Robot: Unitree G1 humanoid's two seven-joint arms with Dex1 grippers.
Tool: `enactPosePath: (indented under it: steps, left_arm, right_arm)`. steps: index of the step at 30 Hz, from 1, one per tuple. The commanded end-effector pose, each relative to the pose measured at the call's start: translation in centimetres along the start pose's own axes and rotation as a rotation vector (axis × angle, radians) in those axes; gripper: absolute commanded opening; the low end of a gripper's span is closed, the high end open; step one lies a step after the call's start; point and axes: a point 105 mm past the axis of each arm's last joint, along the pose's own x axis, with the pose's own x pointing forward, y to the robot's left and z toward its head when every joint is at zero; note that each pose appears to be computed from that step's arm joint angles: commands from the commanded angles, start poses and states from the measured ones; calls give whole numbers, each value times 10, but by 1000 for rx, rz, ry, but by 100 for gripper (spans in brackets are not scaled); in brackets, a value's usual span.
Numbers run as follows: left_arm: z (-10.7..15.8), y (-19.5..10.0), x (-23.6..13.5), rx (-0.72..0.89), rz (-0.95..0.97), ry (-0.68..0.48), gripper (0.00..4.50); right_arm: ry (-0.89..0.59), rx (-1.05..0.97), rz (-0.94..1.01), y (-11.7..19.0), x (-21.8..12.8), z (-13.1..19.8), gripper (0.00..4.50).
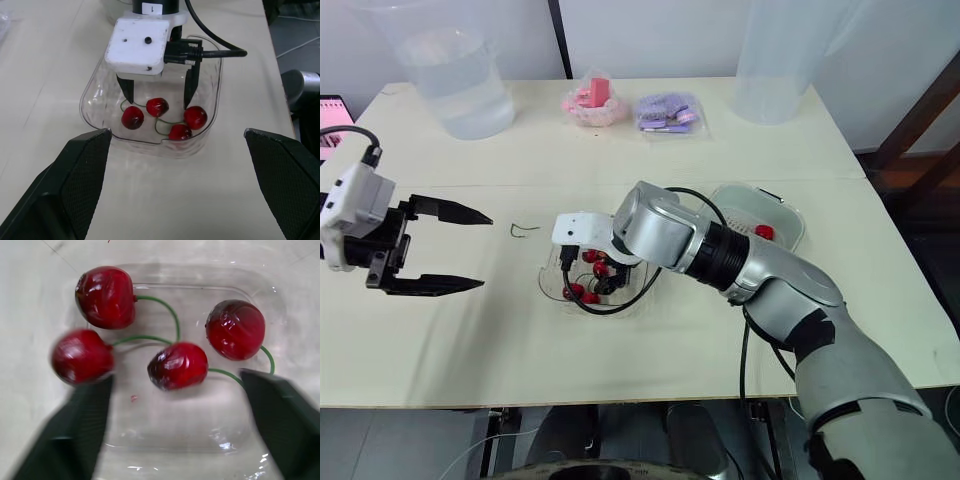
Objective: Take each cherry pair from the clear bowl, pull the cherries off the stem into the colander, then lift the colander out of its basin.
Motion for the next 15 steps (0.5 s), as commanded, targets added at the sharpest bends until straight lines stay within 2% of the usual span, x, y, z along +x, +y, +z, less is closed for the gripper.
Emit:
enactPosePath:
  steps: [1, 8, 11, 15]
  left_arm:
    - [9, 1, -6, 40, 27, -2, 450]
    - [10, 2, -6, 41, 31, -1, 450]
    - [10, 2, -6, 41, 34, -2, 450]
    - [10, 2, -6, 42, 34, -2, 450]
  right_arm:
    - [-35, -2, -6, -1, -4, 9, 439]
    - [-28, -9, -24, -5, -1, 7, 439]
    - [-26, -23, -28, -5, 0, 6, 360]
    - [-24, -34, -27, -4, 1, 5, 165]
